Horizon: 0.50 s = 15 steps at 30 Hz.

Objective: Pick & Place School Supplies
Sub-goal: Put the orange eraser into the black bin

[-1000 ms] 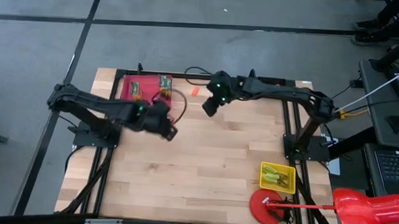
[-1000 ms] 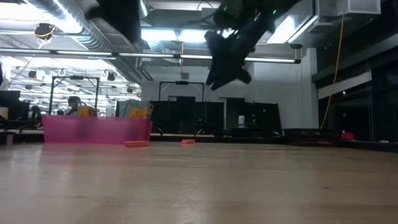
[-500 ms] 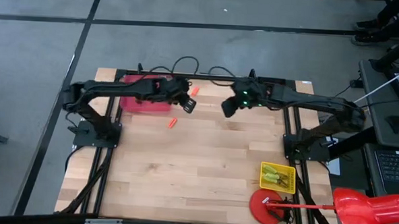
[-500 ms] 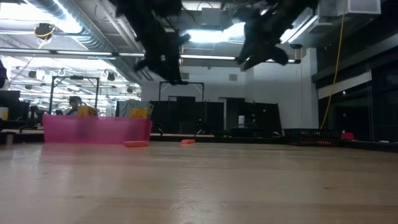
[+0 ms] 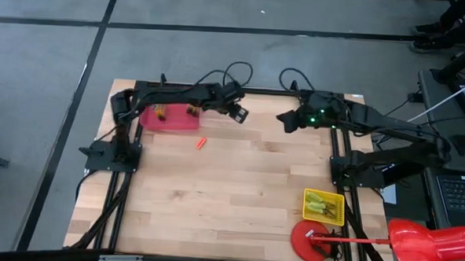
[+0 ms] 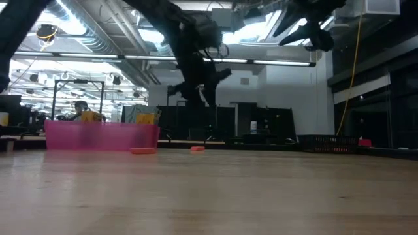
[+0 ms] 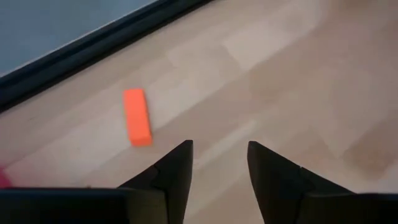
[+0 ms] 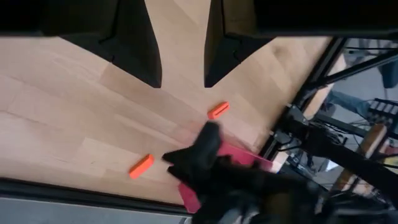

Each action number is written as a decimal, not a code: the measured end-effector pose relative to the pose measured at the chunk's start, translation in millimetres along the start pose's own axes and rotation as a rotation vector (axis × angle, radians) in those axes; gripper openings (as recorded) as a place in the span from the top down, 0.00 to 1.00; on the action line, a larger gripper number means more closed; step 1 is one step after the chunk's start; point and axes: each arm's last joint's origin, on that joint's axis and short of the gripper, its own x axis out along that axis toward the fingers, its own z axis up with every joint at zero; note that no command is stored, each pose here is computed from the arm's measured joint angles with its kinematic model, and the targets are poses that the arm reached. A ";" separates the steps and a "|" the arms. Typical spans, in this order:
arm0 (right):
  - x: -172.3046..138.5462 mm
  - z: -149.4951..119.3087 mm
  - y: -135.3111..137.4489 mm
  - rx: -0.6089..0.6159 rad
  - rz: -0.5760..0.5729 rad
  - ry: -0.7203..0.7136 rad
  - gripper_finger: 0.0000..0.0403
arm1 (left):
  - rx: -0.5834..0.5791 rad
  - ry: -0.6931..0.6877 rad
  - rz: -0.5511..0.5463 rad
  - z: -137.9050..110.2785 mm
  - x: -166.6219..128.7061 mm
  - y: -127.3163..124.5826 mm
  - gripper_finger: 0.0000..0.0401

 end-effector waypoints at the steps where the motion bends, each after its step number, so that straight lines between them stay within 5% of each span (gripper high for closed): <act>1: -2.5 0.0 -0.3 0.011 0.003 -0.002 0.69 | -0.023 0.014 0.014 5.2 5.2 3.0 0.62; 7: -12.6 -3.6 2.7 0.040 0.031 -0.009 0.69 | -0.054 0.109 0.086 29.2 29.3 28.7 0.61; 15: -16.8 -10.2 8.5 0.046 0.022 -0.038 0.69 | -0.009 0.210 0.044 30.7 50.7 47.8 0.61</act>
